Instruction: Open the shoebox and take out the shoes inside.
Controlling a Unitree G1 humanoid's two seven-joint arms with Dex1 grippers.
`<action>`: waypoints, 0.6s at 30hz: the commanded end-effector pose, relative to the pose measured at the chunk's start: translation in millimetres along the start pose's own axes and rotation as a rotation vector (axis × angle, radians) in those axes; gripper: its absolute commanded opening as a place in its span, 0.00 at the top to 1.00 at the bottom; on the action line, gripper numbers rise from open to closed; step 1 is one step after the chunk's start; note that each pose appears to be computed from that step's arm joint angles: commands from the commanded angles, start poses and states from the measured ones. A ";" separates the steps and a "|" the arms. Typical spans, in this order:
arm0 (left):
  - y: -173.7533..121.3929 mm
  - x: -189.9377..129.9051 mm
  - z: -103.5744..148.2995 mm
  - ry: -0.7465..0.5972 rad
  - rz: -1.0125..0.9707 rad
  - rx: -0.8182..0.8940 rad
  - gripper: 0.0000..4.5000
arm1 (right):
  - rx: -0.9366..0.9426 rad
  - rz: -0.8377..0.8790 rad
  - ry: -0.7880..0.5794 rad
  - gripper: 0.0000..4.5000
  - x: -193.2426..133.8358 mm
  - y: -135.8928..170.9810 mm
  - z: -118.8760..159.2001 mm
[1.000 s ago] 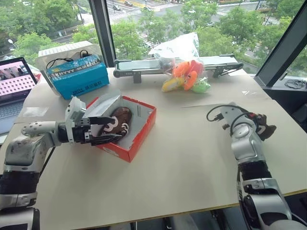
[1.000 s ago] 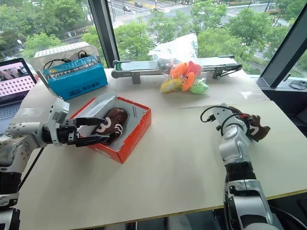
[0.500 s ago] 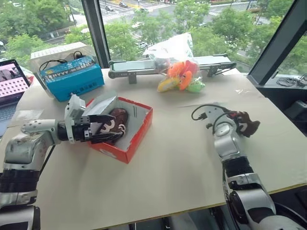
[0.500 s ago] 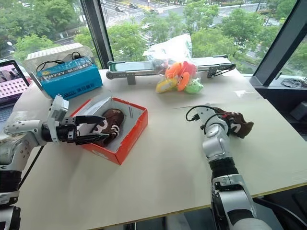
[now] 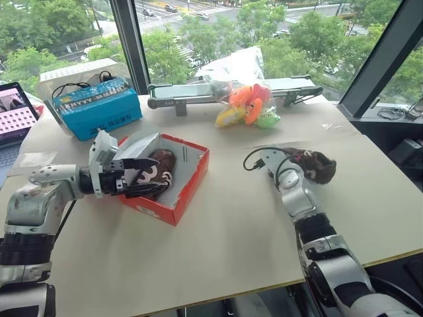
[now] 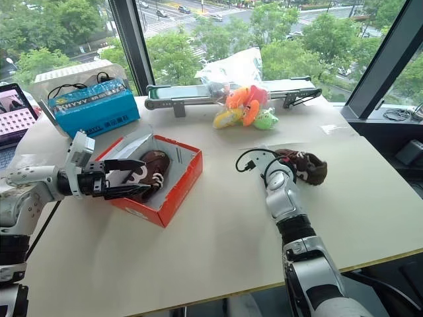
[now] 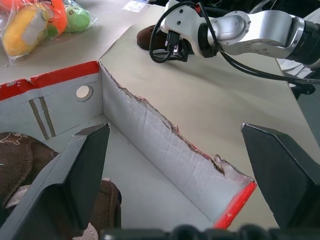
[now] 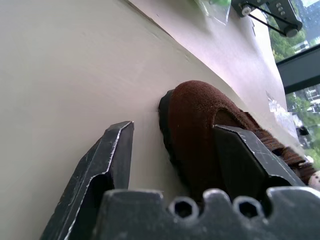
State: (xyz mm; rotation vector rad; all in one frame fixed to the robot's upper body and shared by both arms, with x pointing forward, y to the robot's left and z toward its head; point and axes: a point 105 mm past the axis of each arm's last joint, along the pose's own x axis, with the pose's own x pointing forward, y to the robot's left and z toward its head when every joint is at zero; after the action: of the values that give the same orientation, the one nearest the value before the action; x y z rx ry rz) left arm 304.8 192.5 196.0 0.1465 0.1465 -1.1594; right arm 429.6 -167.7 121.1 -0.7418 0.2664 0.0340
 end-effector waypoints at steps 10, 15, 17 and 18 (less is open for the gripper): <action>-0.4 -3.6 8.9 -0.019 0.005 0.047 0.00 | 0.146 0.037 -0.113 0.11 -25.7 -12.0 31.9; -0.2 -3.7 8.8 -0.019 0.006 0.049 0.00 | 0.253 0.157 -0.299 0.01 -40.7 -21.6 71.3; -0.3 -3.4 8.6 -0.019 0.007 0.050 0.00 | 0.177 0.288 -0.496 0.01 -64.9 -27.2 106.7; -0.3 -3.3 8.4 -0.019 0.007 0.049 0.00 | 0.119 0.367 -0.577 0.01 -79.7 -27.0 121.6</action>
State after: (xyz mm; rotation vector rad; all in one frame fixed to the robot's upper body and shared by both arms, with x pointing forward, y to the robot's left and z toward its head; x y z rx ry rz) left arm 304.7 192.6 195.5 0.1463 0.1455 -1.1590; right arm 405.4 -129.9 177.9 -0.4678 0.1069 0.3626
